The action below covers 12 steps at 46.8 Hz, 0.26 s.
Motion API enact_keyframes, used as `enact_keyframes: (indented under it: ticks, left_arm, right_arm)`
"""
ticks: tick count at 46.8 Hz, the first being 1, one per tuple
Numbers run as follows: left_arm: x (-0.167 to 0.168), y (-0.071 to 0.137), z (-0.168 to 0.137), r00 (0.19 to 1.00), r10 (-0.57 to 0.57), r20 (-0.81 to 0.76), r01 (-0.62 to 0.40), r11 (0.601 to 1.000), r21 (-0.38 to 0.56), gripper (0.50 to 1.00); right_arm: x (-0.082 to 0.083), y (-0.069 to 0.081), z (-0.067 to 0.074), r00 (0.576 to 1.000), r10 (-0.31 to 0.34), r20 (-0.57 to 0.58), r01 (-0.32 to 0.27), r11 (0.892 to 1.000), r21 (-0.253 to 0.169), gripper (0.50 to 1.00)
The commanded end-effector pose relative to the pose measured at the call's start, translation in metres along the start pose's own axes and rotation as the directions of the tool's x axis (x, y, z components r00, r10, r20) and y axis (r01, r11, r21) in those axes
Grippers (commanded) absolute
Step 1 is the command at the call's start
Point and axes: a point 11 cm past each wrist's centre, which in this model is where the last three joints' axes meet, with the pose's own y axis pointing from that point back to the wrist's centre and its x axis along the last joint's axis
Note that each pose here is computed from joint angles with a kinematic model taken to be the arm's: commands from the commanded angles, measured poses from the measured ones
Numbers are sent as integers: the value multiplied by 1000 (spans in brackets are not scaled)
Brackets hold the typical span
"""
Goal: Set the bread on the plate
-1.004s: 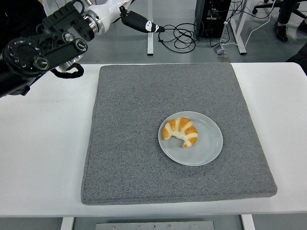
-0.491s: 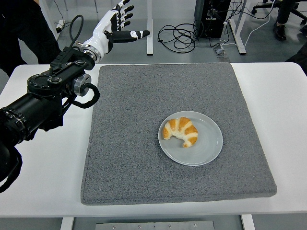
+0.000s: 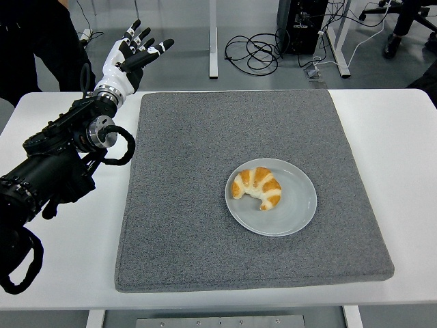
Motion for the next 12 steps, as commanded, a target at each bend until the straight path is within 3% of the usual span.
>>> enact_keyframes:
  ticks: [1,12]
  left_arm:
    - [0,0,0,1000,1,0,-1,1000,0,978]
    - [-1,0,1,1000,-1,-5,1,1000,-2,978]
  right_arm:
    - [0,0,0,1000,1,1,-1,1000,0,1000]
    - [2,0,-1,1000,8,1,-8,1000,1,1000]
